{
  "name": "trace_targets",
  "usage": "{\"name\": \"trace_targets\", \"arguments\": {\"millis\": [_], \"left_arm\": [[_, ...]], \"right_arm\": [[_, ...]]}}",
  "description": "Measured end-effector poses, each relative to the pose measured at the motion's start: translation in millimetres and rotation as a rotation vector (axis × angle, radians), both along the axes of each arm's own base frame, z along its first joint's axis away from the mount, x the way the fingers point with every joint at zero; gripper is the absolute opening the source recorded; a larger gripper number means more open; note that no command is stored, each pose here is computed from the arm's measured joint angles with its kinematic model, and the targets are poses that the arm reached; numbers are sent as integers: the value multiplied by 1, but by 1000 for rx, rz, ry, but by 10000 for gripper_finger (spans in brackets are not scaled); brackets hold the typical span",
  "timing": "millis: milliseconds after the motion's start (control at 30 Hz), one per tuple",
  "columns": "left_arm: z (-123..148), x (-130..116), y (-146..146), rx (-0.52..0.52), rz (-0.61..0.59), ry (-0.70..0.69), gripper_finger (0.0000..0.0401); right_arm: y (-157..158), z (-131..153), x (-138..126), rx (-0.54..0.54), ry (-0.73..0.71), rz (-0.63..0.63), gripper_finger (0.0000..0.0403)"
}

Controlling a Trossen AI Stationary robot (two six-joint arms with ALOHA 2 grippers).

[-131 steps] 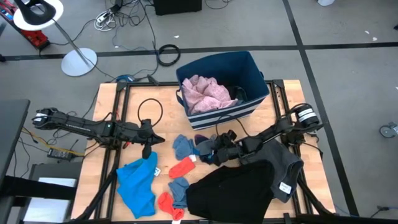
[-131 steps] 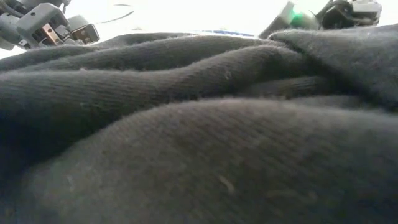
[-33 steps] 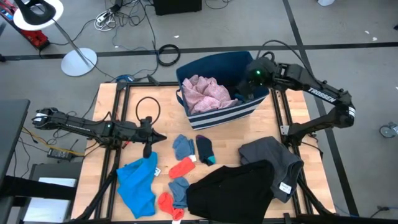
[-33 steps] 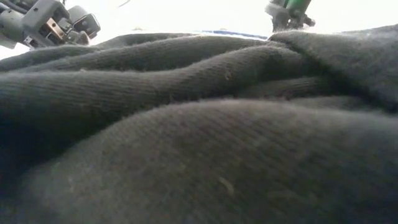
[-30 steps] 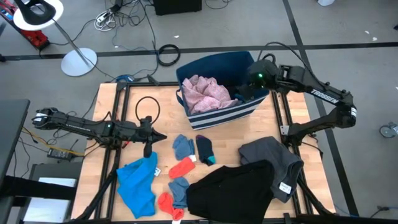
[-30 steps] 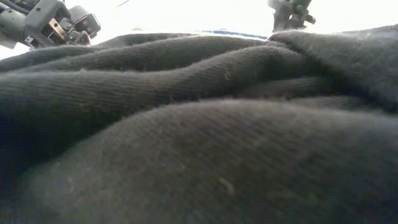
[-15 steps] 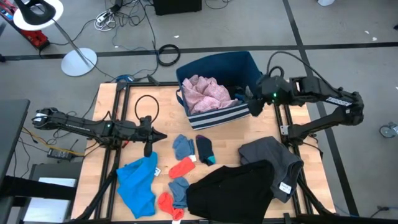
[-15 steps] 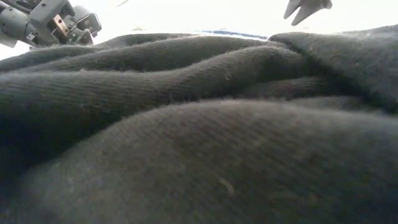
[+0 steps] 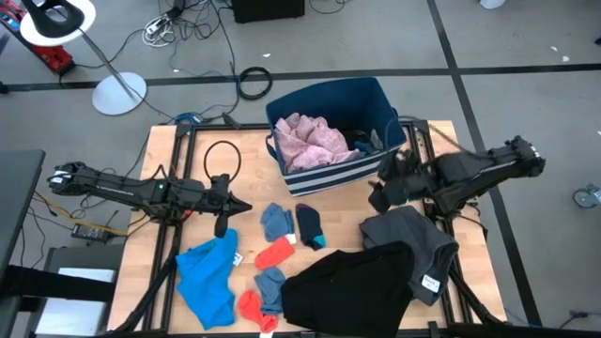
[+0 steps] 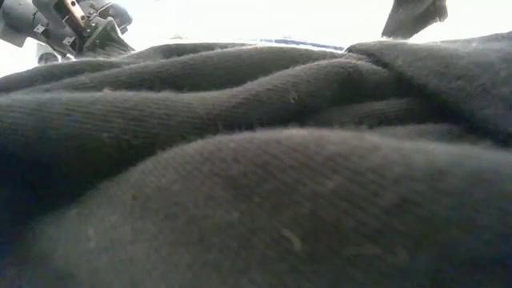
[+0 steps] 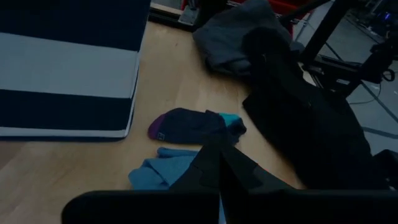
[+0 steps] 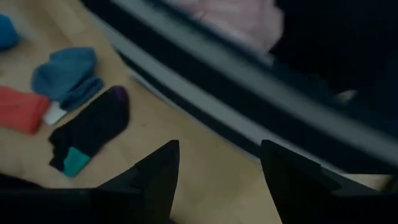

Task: Sort clothes
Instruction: Put the blue sock in the blue laundry bin organizer

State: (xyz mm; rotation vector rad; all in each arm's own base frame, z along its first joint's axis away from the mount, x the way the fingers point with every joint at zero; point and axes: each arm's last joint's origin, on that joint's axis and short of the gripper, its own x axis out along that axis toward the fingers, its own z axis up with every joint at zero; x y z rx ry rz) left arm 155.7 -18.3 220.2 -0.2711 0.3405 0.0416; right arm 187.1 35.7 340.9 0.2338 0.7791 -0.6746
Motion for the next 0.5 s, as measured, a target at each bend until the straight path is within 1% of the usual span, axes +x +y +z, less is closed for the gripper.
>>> {"name": "trace_targets", "arguments": {"millis": [333, 500], "left_arm": [[0, 0, 0, 6, 14, 3, 1], [0, 0, 1, 7, 16, 3, 1]], "right_arm": [[38, -80, 39, 95, -205, 192, 224], [50, -117, 62, 106, -231, 294, 223]]}}
